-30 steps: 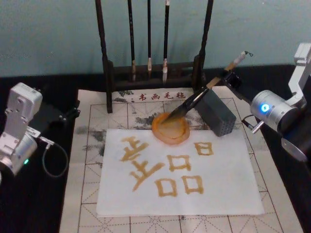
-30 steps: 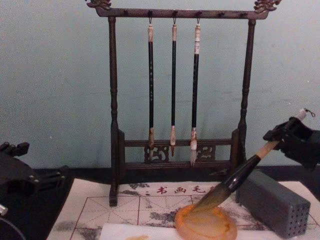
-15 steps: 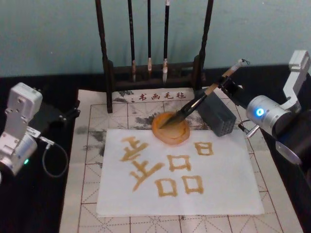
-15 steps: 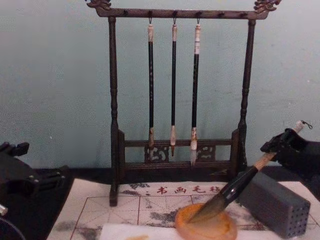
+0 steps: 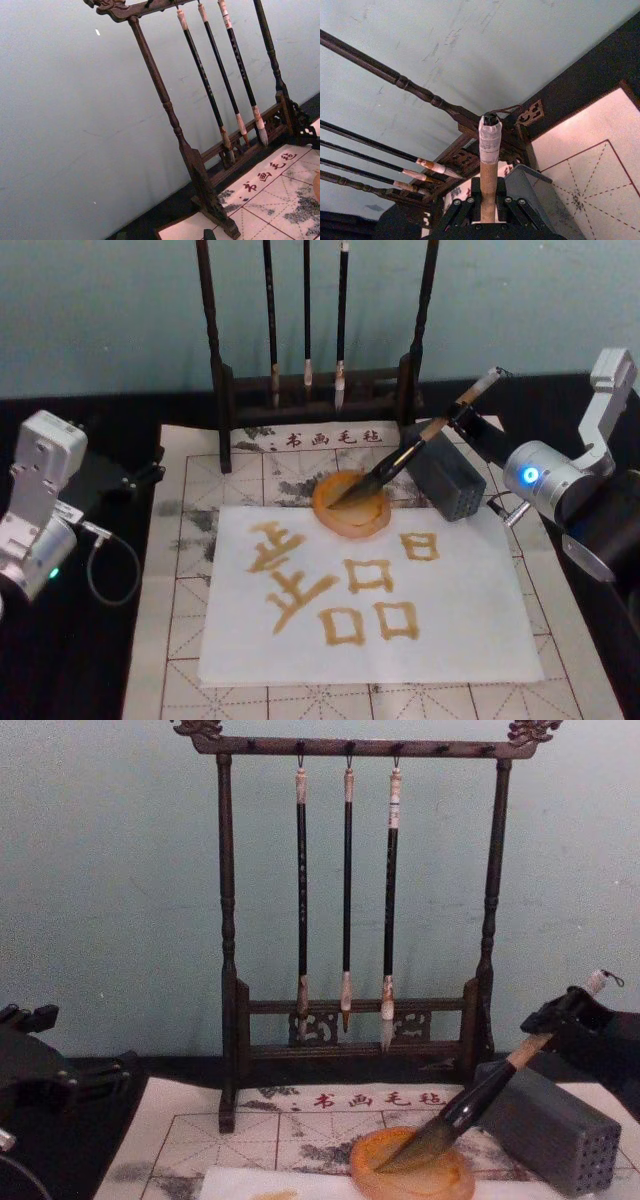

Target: Pick up the brush from the inkstone, write on the paper, then place the brush back to its original position.

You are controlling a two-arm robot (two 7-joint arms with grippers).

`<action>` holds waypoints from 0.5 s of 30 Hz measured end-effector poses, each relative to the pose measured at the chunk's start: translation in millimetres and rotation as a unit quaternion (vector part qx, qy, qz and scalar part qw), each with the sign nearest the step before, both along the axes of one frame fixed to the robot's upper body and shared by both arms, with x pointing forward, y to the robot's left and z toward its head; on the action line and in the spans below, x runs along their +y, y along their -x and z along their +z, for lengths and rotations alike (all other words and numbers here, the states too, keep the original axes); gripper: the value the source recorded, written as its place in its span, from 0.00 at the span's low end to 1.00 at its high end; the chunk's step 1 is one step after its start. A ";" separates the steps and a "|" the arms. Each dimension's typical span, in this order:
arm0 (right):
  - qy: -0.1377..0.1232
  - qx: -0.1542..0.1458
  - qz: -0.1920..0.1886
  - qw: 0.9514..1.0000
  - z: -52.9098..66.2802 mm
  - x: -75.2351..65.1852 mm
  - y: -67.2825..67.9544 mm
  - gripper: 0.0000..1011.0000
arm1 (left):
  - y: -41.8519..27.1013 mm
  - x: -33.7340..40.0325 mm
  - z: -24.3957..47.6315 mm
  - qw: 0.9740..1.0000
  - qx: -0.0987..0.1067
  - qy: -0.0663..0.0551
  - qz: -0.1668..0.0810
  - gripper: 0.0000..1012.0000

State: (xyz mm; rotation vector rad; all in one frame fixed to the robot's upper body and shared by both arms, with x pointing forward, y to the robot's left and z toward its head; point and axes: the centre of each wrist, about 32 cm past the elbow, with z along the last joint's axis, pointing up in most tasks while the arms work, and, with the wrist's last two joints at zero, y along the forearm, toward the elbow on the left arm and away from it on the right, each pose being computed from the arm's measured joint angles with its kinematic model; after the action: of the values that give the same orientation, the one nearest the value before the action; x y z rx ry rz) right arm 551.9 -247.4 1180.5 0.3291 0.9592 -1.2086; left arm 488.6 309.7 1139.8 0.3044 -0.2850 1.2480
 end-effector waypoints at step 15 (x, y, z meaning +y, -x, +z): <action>0.002 0.000 -0.002 1.000 -0.1 0.3 -0.2 0.20 | 0.0 0.0 0.0 1.000 0.000 0.000 0.000 0.99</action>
State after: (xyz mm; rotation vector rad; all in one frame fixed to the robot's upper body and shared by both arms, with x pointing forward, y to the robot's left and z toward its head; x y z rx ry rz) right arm 552.1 -247.1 1180.4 0.3281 0.9558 -1.2142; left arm 488.6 309.7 1139.8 0.3045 -0.2850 1.2480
